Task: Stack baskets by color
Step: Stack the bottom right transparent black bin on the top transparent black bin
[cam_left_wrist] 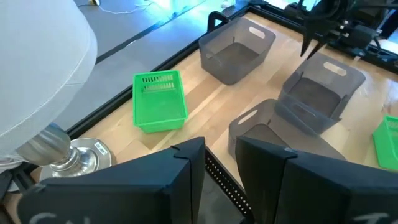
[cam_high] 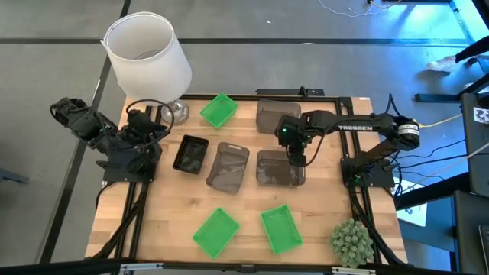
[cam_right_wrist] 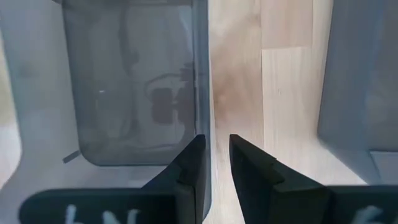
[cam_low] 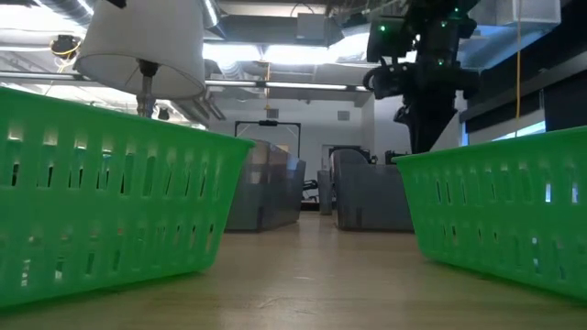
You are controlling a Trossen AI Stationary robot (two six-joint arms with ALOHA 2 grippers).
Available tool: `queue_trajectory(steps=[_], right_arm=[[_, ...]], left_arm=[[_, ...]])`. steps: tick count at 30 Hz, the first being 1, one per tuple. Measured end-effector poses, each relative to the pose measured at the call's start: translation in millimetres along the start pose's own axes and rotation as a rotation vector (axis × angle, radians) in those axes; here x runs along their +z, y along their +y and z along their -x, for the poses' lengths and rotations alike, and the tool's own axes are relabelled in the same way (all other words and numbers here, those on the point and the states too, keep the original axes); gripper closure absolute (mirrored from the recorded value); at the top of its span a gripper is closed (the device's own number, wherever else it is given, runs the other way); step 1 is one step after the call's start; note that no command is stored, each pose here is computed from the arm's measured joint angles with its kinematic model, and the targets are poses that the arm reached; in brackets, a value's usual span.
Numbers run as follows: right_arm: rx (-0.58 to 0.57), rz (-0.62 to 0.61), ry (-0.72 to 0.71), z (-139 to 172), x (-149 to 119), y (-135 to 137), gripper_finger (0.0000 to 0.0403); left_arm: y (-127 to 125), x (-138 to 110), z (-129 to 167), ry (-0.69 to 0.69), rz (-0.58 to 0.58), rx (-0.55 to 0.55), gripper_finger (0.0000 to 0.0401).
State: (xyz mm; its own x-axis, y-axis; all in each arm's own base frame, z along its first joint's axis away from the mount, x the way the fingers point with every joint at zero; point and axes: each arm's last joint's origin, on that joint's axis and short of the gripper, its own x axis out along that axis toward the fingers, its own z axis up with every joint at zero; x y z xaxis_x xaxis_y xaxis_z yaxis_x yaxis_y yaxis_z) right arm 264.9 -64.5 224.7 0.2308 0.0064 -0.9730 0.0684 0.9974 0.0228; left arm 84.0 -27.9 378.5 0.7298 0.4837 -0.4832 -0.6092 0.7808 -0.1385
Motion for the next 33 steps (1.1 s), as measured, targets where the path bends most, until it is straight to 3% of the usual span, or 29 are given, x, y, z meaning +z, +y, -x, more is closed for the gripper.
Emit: queue_trajectory(steps=[23,33], right_arm=[[0.016,0.028,-0.013,-6,-1,-3,0.0331],[0.039,0.058,0.094,-41,5,-7,0.0331]], left_arm=[[2,2,-3,0.002,0.019,0.036,0.0319],[2,1,-3,0.008,0.019,0.032,0.0319]])
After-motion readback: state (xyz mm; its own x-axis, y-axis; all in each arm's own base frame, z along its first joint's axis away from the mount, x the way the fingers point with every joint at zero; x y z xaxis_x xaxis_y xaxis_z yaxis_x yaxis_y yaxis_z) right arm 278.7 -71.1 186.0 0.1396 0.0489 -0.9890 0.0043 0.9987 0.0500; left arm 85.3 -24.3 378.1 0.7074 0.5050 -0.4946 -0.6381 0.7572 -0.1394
